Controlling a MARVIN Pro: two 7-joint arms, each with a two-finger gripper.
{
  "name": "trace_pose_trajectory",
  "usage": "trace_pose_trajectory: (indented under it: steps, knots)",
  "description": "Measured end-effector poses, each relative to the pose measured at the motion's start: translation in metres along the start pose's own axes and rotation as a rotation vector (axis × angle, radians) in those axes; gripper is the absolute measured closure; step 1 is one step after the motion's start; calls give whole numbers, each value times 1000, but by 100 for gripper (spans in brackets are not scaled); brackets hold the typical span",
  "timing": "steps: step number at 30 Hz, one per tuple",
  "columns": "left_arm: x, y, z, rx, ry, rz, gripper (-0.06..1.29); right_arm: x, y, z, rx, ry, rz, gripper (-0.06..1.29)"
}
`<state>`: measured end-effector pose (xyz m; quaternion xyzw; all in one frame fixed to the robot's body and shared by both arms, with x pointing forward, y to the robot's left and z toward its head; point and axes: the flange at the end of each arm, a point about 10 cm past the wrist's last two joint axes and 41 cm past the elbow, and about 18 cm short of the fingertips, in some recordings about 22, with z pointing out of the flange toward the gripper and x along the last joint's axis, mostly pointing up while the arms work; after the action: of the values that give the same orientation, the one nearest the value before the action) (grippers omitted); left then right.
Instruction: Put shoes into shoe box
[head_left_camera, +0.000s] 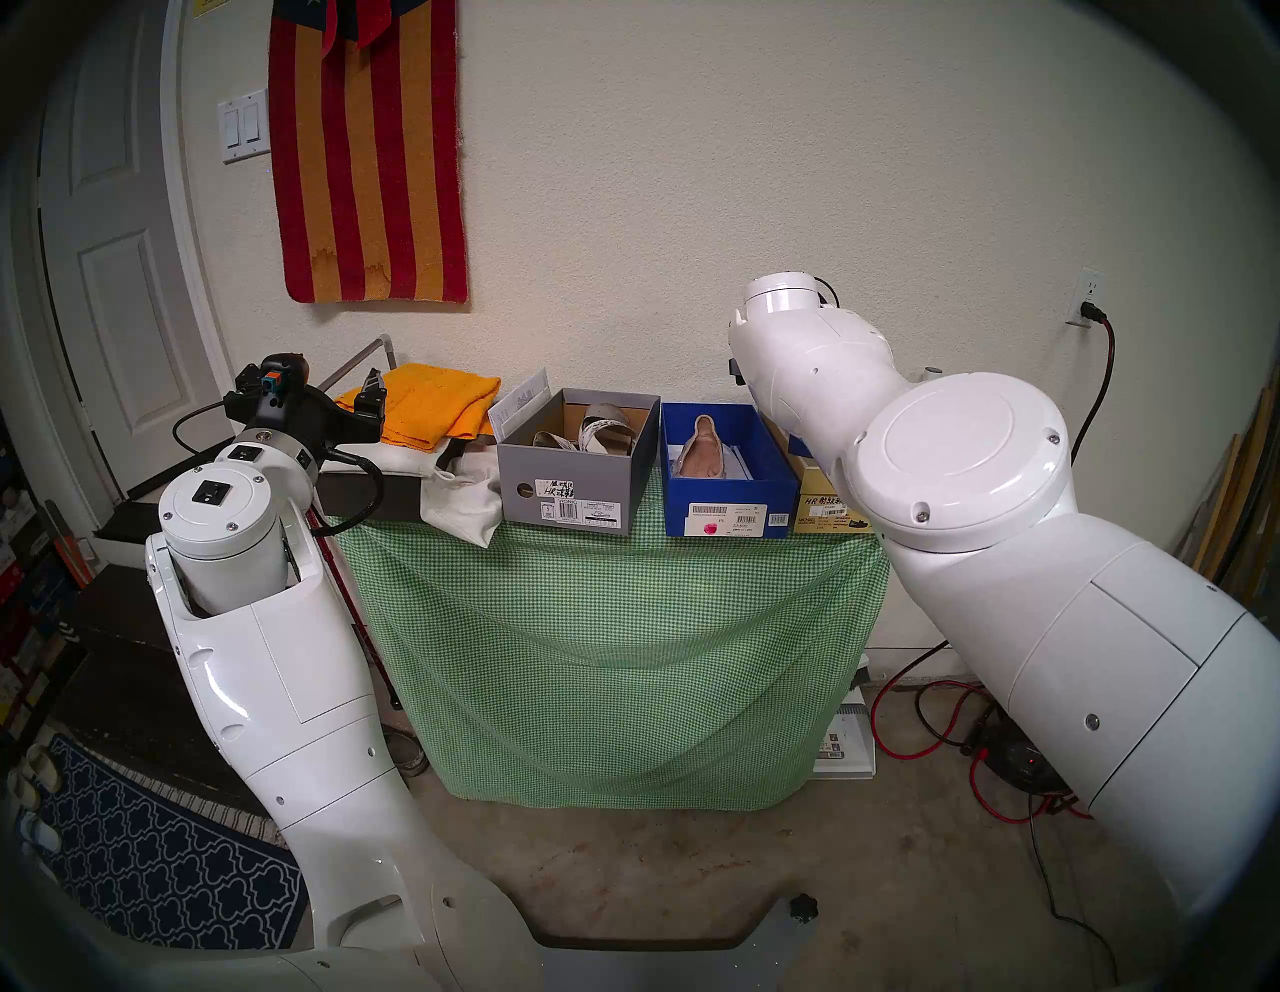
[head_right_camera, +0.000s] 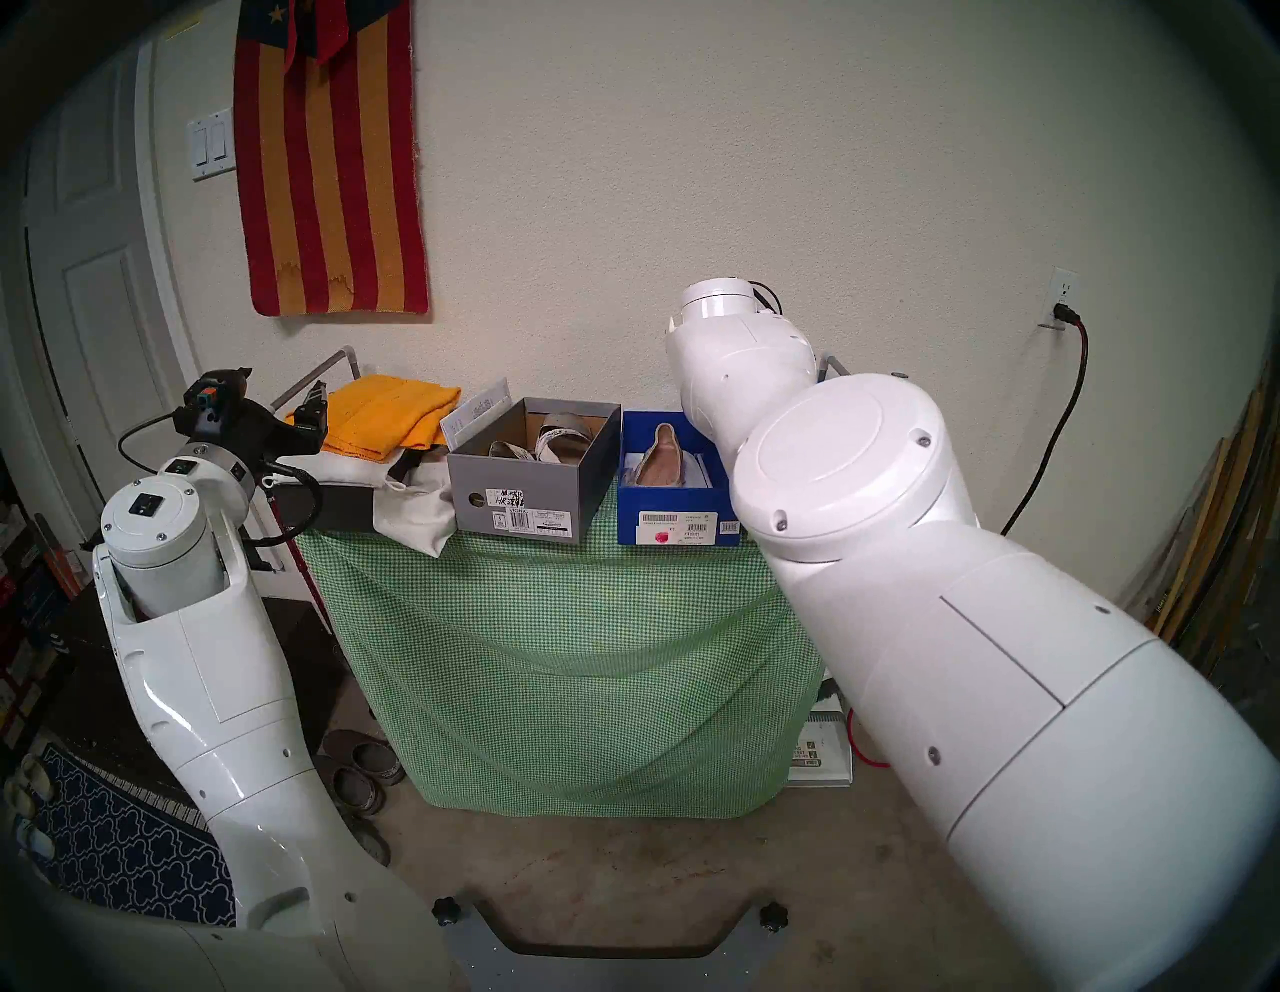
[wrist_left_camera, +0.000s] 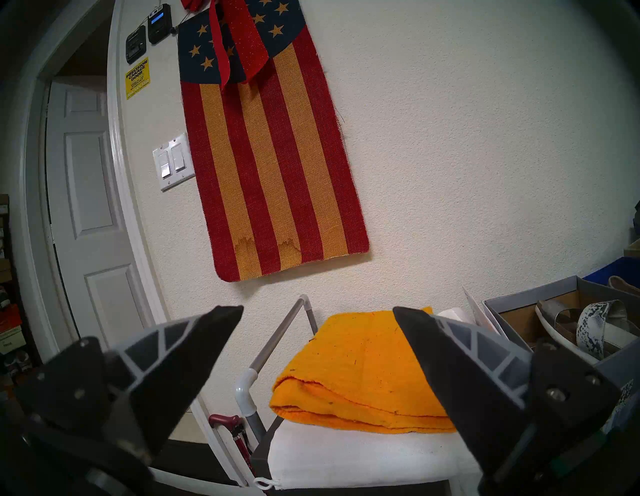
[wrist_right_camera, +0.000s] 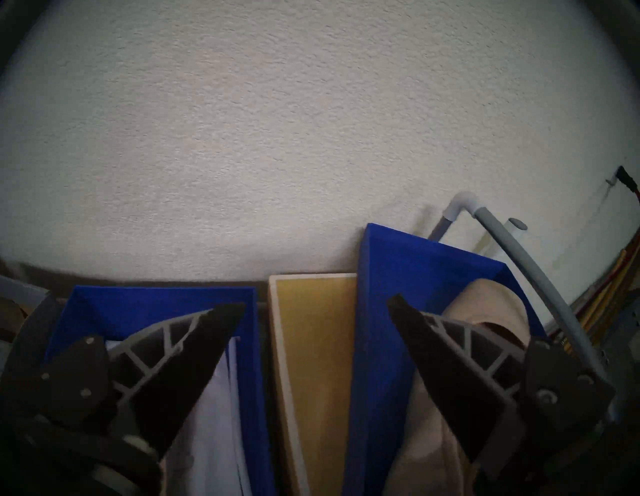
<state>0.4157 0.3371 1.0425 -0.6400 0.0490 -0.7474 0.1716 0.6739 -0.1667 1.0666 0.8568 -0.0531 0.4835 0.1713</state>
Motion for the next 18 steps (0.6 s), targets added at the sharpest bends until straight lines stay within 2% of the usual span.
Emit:
trace_pose_trajectory:
  steps: [7,18]
  knots:
    - [0,0,0,-1,0,0,0,-3,15,2,-83,-57,12,5]
    - [0,0,0,-2,1,0,0,-11,23,2,-142,-143,19,5]
